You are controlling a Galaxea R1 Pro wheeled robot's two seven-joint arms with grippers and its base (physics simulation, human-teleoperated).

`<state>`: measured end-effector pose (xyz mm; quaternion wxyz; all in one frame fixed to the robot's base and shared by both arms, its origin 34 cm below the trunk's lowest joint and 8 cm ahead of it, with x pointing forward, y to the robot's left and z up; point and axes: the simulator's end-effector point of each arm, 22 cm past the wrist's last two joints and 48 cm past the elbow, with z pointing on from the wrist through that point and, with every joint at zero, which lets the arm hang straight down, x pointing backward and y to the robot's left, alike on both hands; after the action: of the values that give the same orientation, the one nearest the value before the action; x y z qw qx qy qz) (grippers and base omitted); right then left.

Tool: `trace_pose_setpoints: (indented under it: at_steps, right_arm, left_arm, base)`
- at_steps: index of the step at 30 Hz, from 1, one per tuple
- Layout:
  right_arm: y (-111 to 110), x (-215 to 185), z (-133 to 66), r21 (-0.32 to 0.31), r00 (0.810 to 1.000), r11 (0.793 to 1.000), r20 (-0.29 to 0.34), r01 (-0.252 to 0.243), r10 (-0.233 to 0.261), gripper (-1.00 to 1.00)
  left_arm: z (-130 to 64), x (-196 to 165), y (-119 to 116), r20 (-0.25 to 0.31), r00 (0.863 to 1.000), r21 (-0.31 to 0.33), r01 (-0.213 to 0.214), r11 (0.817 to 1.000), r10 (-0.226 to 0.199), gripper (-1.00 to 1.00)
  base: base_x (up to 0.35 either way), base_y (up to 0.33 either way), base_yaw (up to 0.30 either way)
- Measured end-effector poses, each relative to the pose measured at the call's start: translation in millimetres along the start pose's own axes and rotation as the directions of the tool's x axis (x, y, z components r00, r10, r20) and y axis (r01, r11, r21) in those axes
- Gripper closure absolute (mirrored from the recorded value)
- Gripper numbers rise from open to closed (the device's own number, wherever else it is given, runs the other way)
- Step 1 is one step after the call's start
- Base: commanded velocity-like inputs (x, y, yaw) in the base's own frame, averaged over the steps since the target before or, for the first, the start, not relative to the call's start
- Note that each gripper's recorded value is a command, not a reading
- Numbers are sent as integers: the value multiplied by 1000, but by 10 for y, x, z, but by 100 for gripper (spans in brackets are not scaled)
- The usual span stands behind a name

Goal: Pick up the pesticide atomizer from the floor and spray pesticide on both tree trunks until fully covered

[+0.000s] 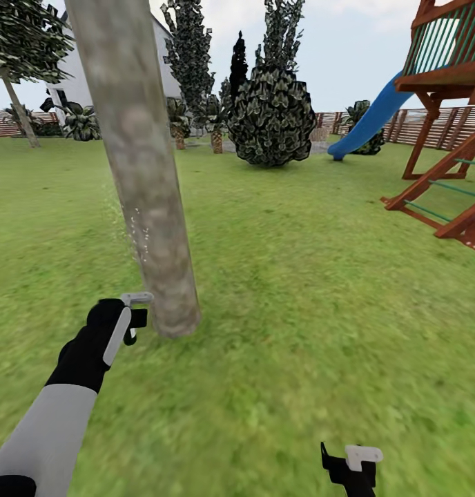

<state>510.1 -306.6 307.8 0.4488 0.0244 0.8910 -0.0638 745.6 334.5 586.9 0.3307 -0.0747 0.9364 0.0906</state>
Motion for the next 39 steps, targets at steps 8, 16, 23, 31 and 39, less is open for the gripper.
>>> trace_pose_setpoints:
  at_steps: [8, 16, 23, 31, 39]
  right_arm:
    - [-1, -2, 2, 0, 1000, 1000, 0, 0, 0, -100]
    - [3, -2, 1, -1, 1000, 1000, 0, 1, -1, -100]
    - [0, 2, -1, 0, 1000, 1000, 0, -1, 1, -100]
    - [7, 0, -1, -1, 1000, 1000, 0, 0, 0, -100]
    - [13, 2, -2, -2, 1000, 1000, 0, 0, 0, -100]
  left_arm:
    - [146, 438, 20, -42, 999, -7, -4, 1000, 4, 100]
    - [176, 538, 24, -52, 999, -8, -7, 1000, 6, 100]
    - [312, 1044, 94, -50, 999, -21, -1, 1000, 0, 100]
    - [294, 1075, -73, -41, 999, 17, 16, 1000, -15, 100]
    - [279, 1090, -220, -42, 999, 35, 19, 999, -18, 100]
  base:
    - [6, -140, 1]
    - [50, -1, 0]
    - [282, 0, 0]
    - [17, -3, 91]
    - [0, -234, 96]
